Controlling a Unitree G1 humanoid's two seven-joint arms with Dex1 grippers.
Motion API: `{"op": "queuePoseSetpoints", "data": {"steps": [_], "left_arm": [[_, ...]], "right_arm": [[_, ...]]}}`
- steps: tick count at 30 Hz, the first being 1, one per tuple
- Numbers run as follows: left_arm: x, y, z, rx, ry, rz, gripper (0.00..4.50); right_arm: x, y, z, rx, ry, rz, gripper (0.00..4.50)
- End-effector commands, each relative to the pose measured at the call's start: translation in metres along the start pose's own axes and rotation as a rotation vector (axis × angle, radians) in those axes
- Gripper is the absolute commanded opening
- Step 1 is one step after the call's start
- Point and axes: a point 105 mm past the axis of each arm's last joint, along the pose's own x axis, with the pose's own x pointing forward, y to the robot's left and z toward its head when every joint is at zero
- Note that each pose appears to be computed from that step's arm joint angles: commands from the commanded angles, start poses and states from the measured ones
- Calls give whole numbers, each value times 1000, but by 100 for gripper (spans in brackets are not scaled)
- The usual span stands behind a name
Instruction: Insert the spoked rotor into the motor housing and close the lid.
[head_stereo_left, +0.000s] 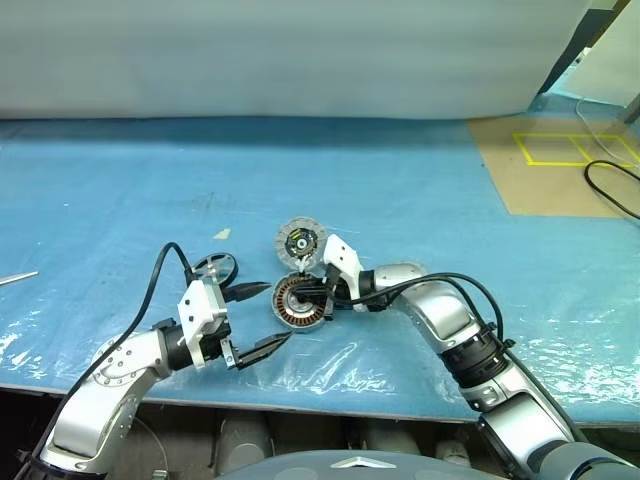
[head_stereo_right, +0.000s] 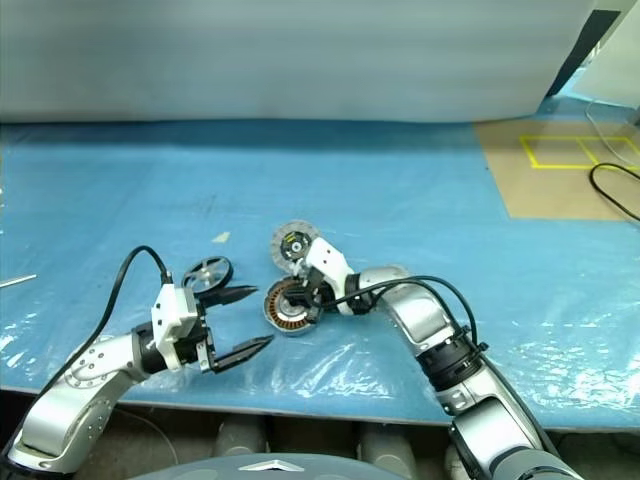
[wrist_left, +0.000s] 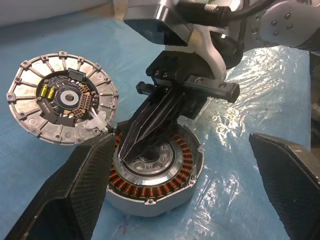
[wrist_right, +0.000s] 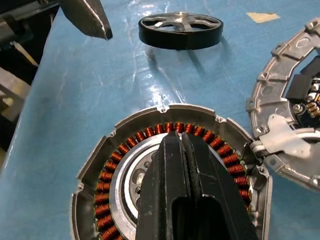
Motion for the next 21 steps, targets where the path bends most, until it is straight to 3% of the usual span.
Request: {"op": "queuePoseSetpoints", "data": {"steps": [1, 9, 15, 21], "left_arm": [[3, -4, 9, 28, -24, -14, 450], [6, 0, 10, 33, -29, -16, 450], [4, 1, 9, 36, -24, -16, 450], [3, -2, 10, 35, -24, -15, 450]], "right_arm": [[-1, 2, -38, 45, 134, -5, 2], [-4, 4, -18, 59, 42, 10, 2], [-10, 15, 28, 138, -146, 117, 2], [-2, 20, 20, 120, -103, 118, 2]]}}
